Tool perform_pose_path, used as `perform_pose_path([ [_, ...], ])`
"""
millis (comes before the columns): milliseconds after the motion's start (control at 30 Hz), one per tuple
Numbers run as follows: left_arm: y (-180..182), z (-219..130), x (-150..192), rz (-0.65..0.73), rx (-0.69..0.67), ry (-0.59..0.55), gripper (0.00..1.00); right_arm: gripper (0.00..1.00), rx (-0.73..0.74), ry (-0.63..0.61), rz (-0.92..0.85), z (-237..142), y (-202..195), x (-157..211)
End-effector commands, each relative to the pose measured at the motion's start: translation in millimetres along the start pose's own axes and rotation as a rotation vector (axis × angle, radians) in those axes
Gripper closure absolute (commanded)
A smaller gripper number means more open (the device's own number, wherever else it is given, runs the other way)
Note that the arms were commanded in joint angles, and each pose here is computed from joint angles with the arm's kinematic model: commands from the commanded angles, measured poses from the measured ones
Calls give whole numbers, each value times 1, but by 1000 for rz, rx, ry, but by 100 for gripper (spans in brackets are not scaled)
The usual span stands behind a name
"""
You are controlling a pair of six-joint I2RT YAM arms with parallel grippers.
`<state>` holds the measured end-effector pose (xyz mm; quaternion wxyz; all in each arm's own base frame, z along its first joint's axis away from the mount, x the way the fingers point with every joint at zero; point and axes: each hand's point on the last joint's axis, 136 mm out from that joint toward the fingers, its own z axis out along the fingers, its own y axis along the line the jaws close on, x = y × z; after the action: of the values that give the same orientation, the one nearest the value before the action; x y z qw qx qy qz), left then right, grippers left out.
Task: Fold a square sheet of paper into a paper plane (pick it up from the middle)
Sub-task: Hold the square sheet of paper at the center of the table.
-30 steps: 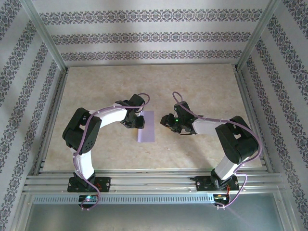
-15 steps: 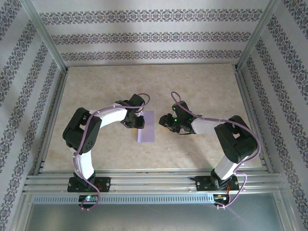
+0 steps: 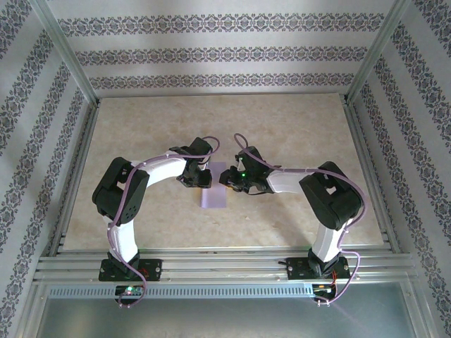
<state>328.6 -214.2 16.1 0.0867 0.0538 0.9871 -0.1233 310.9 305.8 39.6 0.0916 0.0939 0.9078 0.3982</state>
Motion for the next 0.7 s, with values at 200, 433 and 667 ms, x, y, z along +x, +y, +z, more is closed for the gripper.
perform_pose_path([
  [200, 27, 20, 23, -13, -97, 94, 71, 76, -5, 27, 0, 9, 9, 0],
  [433, 25, 19, 22, -7, -88, 93, 72, 77, 22, 51, 5, 15, 3, 3],
  [667, 24, 20, 22, -1, -85, 95, 72, 78, 46, 65, 11, 18, -3, 7],
])
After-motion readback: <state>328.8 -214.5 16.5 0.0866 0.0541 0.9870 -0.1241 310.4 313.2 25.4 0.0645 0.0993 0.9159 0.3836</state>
